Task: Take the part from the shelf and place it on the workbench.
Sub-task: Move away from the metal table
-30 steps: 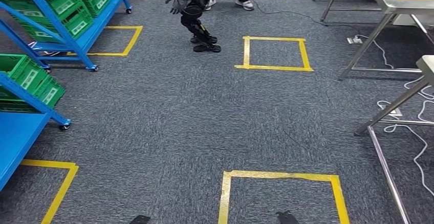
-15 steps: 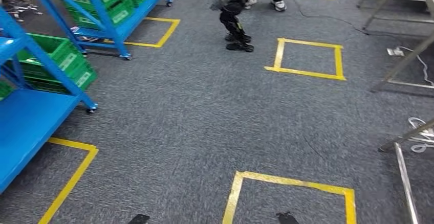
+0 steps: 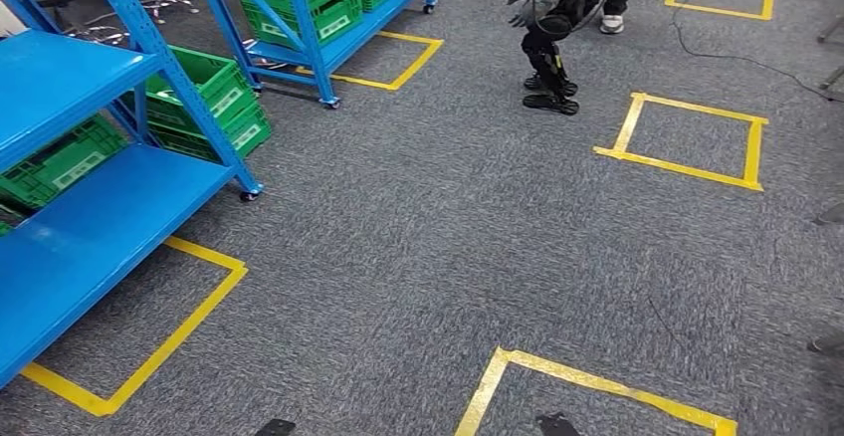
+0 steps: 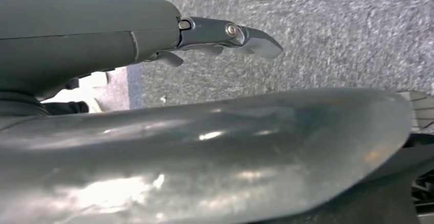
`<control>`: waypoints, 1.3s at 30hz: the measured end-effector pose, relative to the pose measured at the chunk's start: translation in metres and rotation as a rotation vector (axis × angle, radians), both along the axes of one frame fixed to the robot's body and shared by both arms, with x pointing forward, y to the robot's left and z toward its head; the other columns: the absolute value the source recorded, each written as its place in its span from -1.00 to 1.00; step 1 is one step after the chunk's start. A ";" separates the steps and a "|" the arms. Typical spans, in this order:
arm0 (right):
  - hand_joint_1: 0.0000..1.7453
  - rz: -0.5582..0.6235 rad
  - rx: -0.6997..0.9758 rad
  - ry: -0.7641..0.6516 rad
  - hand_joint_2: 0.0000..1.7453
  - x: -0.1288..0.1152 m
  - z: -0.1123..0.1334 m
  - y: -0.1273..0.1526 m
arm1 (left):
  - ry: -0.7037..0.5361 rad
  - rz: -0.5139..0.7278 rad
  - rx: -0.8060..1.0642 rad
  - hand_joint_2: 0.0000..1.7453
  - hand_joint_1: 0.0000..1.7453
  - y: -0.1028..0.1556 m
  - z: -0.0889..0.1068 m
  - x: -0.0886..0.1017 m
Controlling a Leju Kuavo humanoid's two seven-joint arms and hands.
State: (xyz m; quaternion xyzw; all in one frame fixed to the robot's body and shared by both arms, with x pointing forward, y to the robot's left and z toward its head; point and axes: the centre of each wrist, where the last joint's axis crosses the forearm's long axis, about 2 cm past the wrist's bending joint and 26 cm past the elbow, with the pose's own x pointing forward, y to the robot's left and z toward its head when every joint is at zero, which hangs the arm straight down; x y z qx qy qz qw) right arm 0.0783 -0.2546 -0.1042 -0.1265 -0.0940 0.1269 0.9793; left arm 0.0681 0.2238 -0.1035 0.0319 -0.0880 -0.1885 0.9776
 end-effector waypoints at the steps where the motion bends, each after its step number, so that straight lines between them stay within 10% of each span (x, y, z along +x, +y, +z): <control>1: -1.00 0.001 -0.001 -0.001 -1.00 0.001 0.000 0.000 | 0.002 0.000 0.000 -1.00 -1.00 0.000 0.000 -0.001; 39: -1.00 0.008 -0.005 0.005 -1.00 -0.004 -0.001 -0.002 | -0.006 -0.022 0.004 -1.00 -1.00 -0.001 0.000 0.000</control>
